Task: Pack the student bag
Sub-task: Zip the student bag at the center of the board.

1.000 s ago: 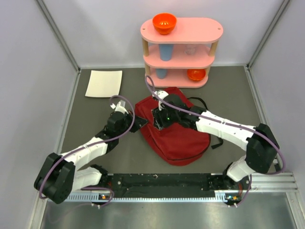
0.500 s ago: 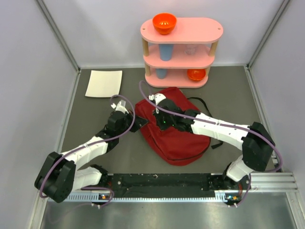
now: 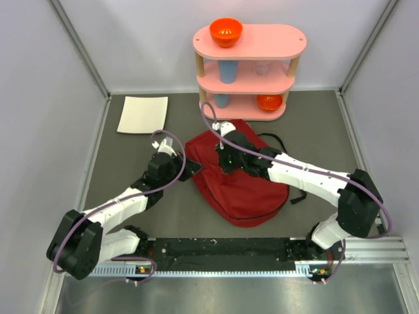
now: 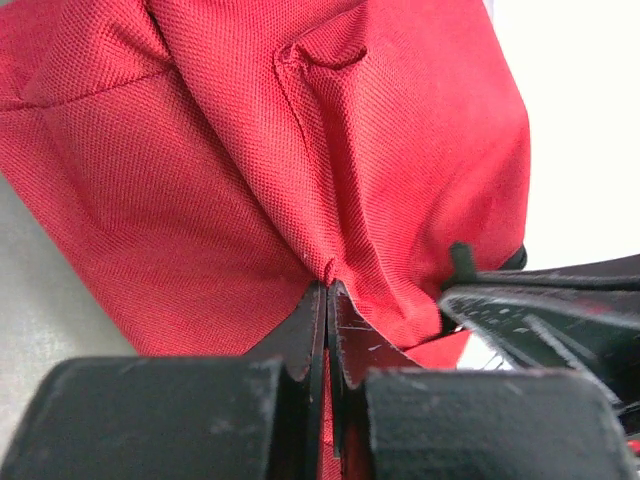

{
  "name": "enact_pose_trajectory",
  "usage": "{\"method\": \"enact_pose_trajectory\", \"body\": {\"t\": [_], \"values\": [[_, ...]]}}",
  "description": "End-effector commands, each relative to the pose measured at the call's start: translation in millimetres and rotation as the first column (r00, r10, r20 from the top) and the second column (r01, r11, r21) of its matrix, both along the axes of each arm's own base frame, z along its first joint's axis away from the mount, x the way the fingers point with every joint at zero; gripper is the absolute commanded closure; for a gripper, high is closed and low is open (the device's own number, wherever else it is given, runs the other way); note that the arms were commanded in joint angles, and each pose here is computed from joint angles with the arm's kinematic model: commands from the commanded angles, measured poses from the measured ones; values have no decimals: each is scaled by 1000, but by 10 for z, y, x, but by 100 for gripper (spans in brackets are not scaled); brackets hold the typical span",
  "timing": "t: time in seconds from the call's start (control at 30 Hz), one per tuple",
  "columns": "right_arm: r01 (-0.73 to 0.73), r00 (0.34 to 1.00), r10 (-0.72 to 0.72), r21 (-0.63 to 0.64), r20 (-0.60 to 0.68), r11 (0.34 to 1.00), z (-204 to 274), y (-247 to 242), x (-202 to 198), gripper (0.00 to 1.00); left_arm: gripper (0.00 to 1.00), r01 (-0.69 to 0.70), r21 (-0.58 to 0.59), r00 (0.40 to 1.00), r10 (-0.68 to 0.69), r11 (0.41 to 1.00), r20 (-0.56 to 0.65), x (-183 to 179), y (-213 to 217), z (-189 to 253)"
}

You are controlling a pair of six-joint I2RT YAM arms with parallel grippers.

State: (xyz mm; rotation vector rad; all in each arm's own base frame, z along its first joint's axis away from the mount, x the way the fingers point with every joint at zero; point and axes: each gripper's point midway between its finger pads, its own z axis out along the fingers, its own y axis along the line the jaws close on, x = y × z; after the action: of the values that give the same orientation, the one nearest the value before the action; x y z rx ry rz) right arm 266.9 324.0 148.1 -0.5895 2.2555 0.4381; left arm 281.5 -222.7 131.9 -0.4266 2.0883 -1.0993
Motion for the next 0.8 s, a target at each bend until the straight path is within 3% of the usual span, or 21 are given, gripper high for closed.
{"method": "enact_pose_trajectory", "body": {"t": [0.0,0.37,0.4,0.43,0.53,0.67,0.77], "values": [[20,998,-29,155,55,988,466,-62,177,100,100,-47,53,997,44,997,58,86,138,72],[50,997,-60,191,47,980,476,-138,194,100,100,-6,50,998,3,999,56,95,110,52],[41,998,-52,202,48,978,485,-120,190,100,88,37,33,998,-39,999,42,44,53,49],[31,998,-41,210,43,977,484,-100,175,100,64,57,12,997,-57,998,58,39,15,112],[14,1000,-18,227,20,974,435,-52,122,100,28,116,-73,988,-108,991,112,-45,-88,332],[15,1000,-18,236,10,972,413,-47,103,100,16,54,-98,996,-46,994,79,-117,20,423],[9,1000,-12,247,12,969,439,-46,89,100,14,46,-150,996,-34,988,78,-157,21,553]]}}
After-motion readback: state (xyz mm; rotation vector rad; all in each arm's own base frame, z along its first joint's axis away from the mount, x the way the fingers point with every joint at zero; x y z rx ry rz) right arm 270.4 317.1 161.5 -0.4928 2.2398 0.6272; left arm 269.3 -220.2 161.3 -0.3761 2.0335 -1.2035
